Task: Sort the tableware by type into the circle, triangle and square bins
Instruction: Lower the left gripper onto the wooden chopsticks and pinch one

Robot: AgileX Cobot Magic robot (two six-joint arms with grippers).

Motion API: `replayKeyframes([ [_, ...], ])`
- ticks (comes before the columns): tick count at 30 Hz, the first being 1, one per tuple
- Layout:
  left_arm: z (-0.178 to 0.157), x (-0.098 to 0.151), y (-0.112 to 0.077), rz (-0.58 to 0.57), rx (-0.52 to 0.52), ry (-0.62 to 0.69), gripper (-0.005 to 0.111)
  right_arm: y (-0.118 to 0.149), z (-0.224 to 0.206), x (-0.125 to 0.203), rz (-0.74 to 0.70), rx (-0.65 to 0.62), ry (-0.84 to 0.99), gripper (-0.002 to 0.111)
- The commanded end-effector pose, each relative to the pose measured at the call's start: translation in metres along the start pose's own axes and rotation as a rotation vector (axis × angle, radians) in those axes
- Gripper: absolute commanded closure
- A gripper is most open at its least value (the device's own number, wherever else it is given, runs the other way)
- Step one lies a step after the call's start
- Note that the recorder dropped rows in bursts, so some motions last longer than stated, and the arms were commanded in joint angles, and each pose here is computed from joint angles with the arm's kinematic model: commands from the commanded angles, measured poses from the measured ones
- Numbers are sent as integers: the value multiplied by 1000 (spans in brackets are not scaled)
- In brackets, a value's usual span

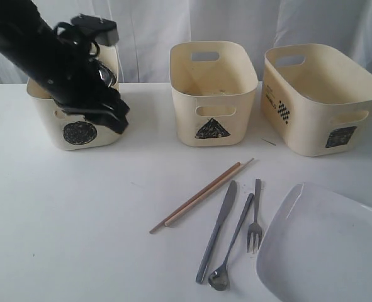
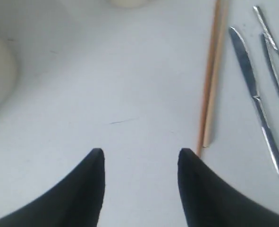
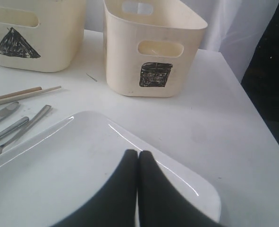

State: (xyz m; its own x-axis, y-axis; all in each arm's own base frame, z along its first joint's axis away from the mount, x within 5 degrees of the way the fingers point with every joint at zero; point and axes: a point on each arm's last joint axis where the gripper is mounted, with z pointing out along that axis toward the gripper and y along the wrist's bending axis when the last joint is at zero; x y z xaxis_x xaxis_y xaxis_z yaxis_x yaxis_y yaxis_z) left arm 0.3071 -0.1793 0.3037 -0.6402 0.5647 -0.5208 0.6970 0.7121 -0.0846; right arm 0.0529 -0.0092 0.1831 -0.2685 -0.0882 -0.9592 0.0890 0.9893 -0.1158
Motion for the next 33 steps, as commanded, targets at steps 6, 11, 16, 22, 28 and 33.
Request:
replayKeyframes([
  [6,54,-1,-56,144,90,20,46,0,0,1,-3,2,-5,108],
  [11,101,3,-66,159,93,48,41,0,0,1,-3,2,-5,108],
  [16,127,5,-61,203,72,42,41,0,0,1,-3,2,-5,108],
  [22,151,9,-57,247,57,43,46,0,0,1,-3,2,-5,108],
  [28,154,7,-55,250,44,20,46,0,0,1,-3,2,-5,108],
  [33,164,11,-54,249,43,35,46,0,0,1,-3,2,-5,108],
])
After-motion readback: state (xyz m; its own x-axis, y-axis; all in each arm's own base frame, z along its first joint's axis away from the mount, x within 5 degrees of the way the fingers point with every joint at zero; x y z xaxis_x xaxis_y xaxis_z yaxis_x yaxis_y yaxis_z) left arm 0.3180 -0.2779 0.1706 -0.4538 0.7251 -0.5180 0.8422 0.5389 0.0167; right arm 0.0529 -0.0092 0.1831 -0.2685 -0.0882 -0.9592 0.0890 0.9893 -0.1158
